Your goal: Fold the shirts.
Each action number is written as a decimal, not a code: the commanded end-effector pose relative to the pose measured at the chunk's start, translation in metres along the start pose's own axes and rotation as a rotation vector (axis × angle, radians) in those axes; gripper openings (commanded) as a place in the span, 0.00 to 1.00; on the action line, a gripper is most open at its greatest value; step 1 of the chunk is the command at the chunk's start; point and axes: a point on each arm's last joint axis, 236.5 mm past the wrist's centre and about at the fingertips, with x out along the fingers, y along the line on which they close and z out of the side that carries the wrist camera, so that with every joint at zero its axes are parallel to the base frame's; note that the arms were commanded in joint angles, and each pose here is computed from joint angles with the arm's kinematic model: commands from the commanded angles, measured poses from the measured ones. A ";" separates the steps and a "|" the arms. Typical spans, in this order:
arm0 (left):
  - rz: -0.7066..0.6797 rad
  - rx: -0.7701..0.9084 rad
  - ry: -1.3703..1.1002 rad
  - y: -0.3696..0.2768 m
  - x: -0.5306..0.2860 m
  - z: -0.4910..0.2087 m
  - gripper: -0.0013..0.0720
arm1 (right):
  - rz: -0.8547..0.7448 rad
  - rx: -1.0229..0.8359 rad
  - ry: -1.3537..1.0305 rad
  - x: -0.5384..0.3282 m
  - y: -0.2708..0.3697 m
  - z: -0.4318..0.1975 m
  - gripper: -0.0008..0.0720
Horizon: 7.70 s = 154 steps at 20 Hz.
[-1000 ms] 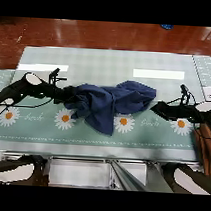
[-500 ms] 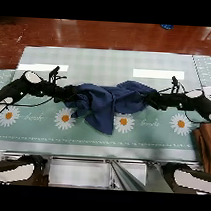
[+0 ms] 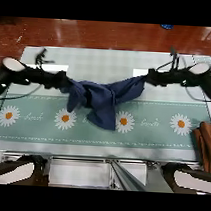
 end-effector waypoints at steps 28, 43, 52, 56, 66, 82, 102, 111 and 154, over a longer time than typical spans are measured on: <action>0.299 0.240 -0.556 -0.029 -0.254 -0.052 0.04 | -0.444 -0.205 -0.178 -0.249 0.042 -0.136 0.04; 0.186 0.064 -0.113 0.043 -0.014 0.027 0.71 | -0.423 0.199 0.095 -0.058 -0.144 -0.043 0.57; 0.236 -0.097 0.012 0.088 -0.086 -0.040 0.71 | -0.532 0.345 -0.134 -0.194 -0.176 -0.059 0.57; 0.045 -0.274 0.209 0.073 -0.028 -0.155 0.71 | -0.424 0.426 -0.141 -0.148 -0.168 -0.133 0.57; -0.012 -0.191 0.315 0.019 0.061 -0.228 0.71 | -0.287 0.475 -0.164 -0.121 -0.149 -0.146 0.57; -0.102 -0.067 0.170 -0.033 0.083 -0.145 0.04 | -0.232 0.551 -0.142 -0.094 -0.168 -0.142 0.57; -0.284 0.181 -0.420 -0.119 -0.155 0.083 0.04 | -0.039 -0.141 -0.314 -0.185 0.037 0.092 0.04; -0.188 0.735 -0.943 -0.280 -0.426 0.019 0.04 | -0.129 -0.638 -0.748 -0.392 0.248 0.013 0.05; 0.164 -0.111 0.022 0.114 -0.118 0.061 0.71 | -0.260 0.037 0.019 -0.127 -0.105 0.071 0.57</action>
